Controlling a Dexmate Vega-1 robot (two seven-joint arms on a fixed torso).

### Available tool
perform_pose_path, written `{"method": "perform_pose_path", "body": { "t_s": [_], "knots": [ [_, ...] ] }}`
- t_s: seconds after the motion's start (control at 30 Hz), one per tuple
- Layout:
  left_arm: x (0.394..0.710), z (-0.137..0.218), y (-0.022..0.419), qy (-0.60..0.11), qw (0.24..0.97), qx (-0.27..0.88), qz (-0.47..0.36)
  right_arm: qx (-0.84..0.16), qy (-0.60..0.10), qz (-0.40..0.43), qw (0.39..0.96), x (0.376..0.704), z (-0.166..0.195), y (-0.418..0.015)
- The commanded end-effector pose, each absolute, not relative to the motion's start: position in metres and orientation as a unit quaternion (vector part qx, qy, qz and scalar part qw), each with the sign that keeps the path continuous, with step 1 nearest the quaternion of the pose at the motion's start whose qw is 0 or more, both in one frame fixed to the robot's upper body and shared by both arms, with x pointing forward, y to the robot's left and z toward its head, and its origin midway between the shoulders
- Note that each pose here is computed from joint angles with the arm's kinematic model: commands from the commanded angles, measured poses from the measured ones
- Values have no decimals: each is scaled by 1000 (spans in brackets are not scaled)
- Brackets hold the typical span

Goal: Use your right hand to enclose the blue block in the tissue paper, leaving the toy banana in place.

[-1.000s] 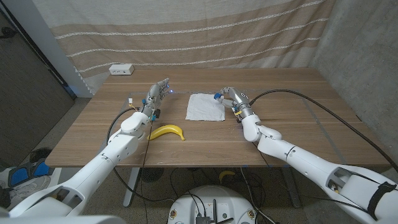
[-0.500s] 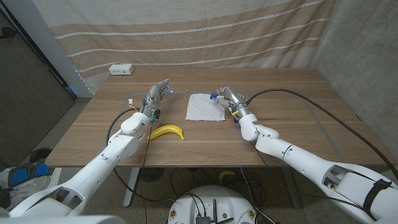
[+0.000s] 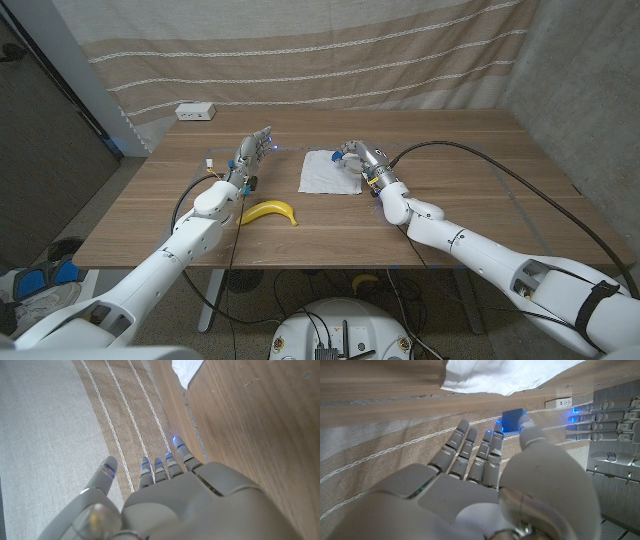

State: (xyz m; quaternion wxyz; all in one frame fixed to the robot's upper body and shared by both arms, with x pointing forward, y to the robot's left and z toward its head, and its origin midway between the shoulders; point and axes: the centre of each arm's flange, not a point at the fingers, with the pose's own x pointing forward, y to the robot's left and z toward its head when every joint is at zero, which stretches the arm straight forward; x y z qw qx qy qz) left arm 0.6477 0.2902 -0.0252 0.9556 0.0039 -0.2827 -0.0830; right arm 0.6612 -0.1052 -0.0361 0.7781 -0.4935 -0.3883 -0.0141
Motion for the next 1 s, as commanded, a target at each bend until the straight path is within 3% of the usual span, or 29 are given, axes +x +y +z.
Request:
{"method": "perform_pose_path", "body": {
  "t_s": [0.03, 1.0],
  "knots": [
    [649, -24, 291, -283, 955, 2, -83, -504, -376, 3, 778, 673, -39, -97],
    [648, -24, 289, -283, 955, 3, -83, -527, -322, 26, 786, 682, -47, -103]
  ]
}}
